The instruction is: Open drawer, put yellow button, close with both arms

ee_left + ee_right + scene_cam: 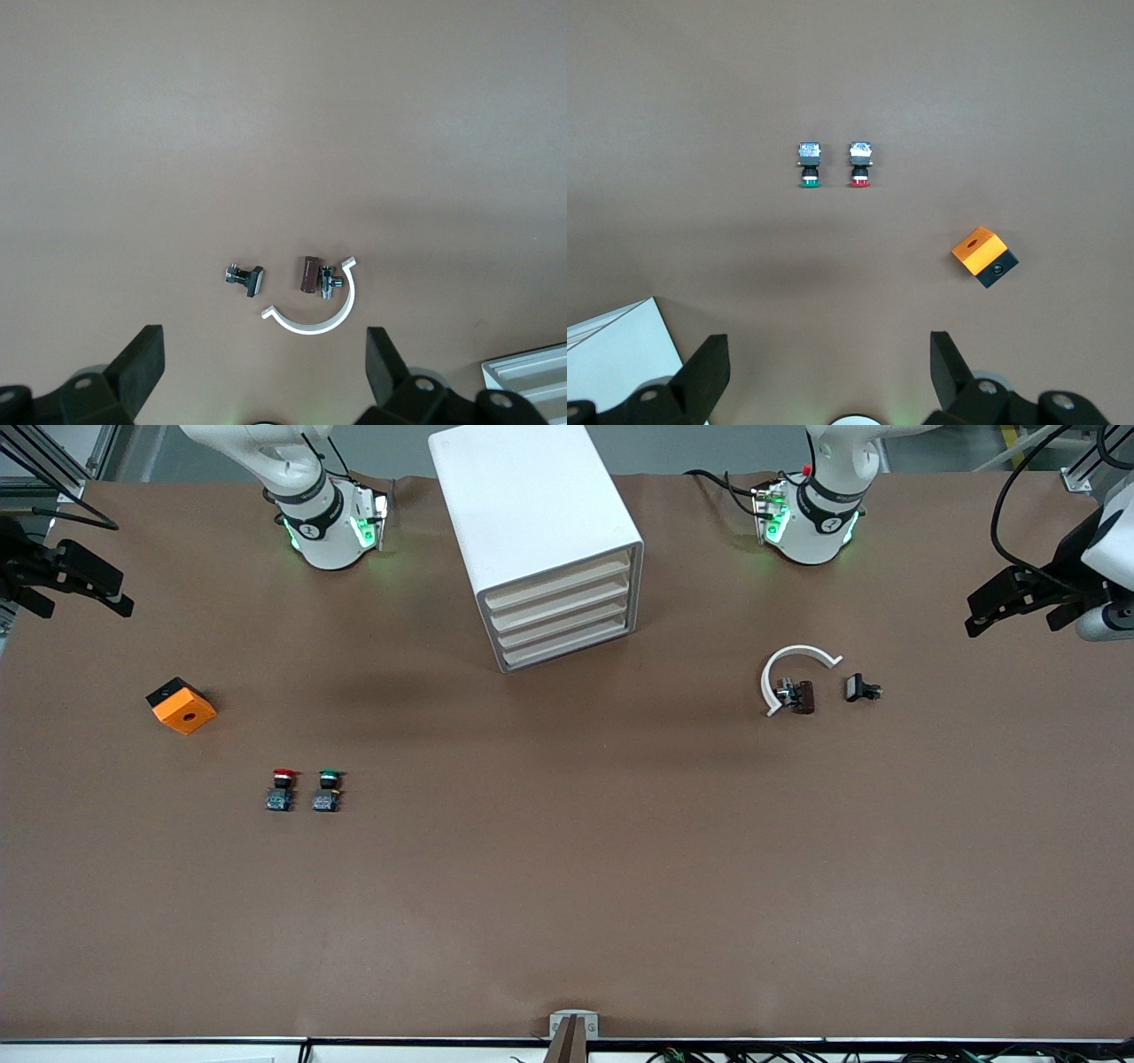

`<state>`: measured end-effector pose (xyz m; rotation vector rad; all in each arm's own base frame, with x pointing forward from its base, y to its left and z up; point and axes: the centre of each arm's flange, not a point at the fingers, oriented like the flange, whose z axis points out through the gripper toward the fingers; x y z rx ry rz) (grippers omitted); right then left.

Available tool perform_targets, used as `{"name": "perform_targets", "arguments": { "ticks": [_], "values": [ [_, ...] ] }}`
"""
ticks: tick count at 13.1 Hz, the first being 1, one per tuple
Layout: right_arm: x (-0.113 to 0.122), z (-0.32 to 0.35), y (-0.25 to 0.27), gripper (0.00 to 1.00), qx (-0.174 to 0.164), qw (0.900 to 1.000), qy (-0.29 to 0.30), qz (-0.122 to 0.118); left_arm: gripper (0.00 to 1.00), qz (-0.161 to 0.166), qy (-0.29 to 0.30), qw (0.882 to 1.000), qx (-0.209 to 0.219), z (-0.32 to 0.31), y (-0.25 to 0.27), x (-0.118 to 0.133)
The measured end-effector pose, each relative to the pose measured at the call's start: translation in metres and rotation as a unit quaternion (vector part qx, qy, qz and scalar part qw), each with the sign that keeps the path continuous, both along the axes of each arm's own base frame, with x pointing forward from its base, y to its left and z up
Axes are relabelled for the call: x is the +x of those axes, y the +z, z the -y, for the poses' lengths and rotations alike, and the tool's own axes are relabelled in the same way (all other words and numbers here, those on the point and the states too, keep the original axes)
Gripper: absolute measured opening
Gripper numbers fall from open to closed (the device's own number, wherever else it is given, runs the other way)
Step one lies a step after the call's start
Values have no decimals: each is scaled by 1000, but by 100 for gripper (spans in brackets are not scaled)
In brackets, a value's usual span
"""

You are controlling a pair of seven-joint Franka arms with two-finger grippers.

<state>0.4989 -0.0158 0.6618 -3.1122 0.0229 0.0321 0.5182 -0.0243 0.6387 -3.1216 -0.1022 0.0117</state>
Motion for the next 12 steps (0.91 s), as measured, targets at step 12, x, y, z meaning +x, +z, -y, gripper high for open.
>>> {"name": "perform_targets", "arguments": {
  "ticks": [12],
  "values": [
    [1, -4, -2, 100, 0, 1000, 4, -2, 100, -19, -3, 1000, 0, 2, -8, 1]
  ]
}}
